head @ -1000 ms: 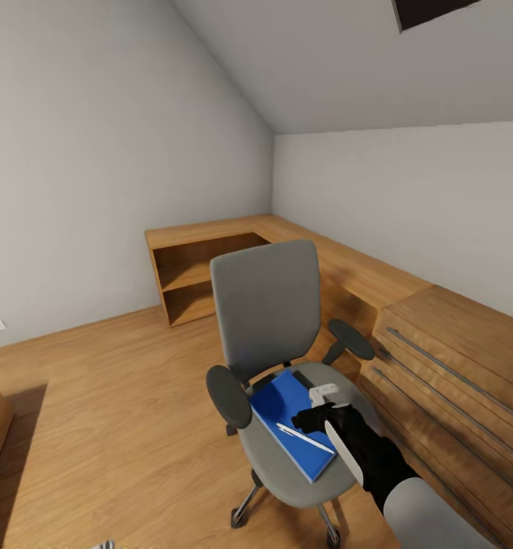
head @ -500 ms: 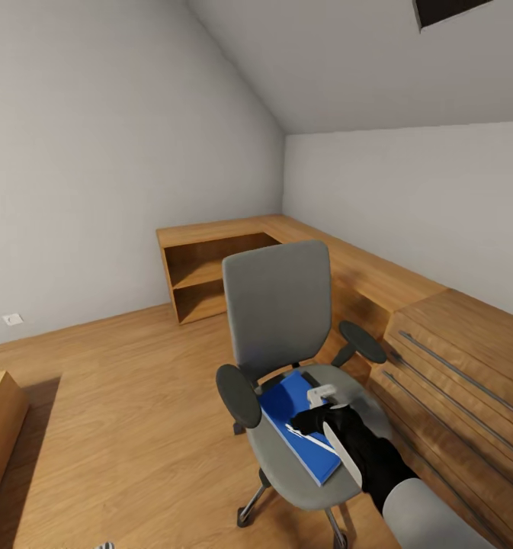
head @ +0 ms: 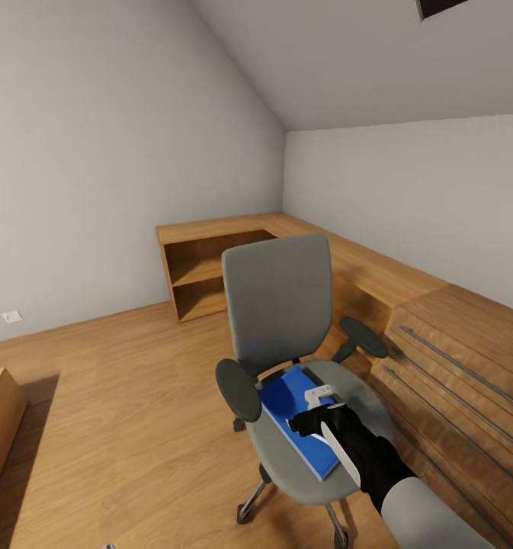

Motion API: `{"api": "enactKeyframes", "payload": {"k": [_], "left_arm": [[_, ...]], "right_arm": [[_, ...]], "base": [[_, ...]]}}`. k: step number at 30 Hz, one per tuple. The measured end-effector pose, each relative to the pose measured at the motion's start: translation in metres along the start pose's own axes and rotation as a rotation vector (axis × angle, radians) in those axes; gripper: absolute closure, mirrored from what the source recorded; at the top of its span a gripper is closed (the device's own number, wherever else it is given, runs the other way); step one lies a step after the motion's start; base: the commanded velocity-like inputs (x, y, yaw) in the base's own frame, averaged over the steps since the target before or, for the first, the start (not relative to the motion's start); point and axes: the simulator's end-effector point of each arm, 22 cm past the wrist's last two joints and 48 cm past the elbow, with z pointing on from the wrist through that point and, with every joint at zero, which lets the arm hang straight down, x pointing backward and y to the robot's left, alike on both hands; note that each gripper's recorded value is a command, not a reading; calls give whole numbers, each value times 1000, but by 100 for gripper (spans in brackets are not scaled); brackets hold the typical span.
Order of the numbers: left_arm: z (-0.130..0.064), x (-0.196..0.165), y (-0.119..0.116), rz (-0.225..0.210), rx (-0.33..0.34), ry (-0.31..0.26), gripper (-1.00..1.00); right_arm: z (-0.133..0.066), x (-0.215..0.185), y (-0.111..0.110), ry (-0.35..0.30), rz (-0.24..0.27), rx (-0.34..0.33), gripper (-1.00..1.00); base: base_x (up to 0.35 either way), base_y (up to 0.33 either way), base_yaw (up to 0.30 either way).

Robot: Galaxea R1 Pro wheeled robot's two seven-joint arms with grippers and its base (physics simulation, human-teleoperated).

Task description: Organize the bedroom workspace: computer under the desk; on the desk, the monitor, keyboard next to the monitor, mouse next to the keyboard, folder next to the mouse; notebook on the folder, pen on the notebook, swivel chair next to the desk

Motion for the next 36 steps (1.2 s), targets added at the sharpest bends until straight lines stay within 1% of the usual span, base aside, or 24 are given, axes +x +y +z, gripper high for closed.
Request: {"api": "enactKeyframes", "payload": {"k": [3, 11, 24, 31, 36], "left_arm": [[4, 5, 1, -2, 0, 1, -100], [4, 5, 1, -4, -1, 1, -100], [21, 25, 6, -4, -1, 1, -100], [23, 26, 6, -4, -1, 1, -100], [29, 34, 8, -4, 0, 0, -100]], "right_arm": [[4, 3, 0, -2, -1, 1, -100], [4, 3, -1, -4, -2, 2, -100], [23, 21, 1, -4, -3, 2, -100], [25, 22, 1, -5, -3, 2, -100], [29, 20, 2, -26, -16, 8, -100]], "base": [[0, 0, 0], [0, 0, 0], [0, 0, 0], [0, 0, 0], [0, 0, 0]]}}
